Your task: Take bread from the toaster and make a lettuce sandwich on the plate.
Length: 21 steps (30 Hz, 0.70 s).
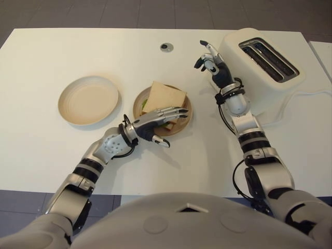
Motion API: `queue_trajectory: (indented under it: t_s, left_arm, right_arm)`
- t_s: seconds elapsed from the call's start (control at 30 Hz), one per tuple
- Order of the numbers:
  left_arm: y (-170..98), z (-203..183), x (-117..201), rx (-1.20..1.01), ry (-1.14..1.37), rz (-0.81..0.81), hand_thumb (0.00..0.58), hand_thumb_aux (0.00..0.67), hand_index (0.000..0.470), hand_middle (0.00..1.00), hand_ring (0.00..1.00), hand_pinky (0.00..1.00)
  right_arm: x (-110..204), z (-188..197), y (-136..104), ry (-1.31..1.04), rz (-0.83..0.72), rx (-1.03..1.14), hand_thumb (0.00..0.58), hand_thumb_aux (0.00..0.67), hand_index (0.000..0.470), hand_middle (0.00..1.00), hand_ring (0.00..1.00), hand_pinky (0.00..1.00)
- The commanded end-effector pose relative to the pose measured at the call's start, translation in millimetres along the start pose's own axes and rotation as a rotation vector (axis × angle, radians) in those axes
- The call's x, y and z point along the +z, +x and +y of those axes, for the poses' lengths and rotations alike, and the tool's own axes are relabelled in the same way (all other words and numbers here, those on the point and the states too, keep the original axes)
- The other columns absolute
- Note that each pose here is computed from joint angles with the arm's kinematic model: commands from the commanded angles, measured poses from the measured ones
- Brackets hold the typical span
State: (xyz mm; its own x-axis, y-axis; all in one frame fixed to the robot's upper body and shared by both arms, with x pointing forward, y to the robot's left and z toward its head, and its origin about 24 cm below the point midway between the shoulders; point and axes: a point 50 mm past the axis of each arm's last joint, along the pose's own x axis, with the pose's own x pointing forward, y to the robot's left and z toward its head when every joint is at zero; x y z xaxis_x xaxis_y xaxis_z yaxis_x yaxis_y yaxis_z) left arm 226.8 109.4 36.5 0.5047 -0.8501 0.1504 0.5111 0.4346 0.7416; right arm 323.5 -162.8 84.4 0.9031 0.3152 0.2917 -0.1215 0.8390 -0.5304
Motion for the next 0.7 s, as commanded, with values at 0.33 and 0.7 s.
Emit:
queue_trajectory:
  t_s: [0.33, 0.7]
  left_arm:
    - [-7.5, 40.9, 68.9, 0.192, -0.538, -0.622, 0.580, 0.670, 0.470, 1.00, 1.00, 1.00]
    - [-28.7, -54.8, 22.4, -0.552, -0.428, -0.154, 0.580, 0.670, 0.470, 1.00, 1.00, 1.00]
  right_arm:
    - [59.7, 26.0, -43.5, 0.677, -0.364, 0.540, 0.580, 0.670, 0.470, 1.00, 1.00, 1.00]
    - [43.8, 78.4, -150.8, 0.459, -0.217, 1.485, 0.580, 0.670, 0.470, 1.00, 1.00, 1.00]
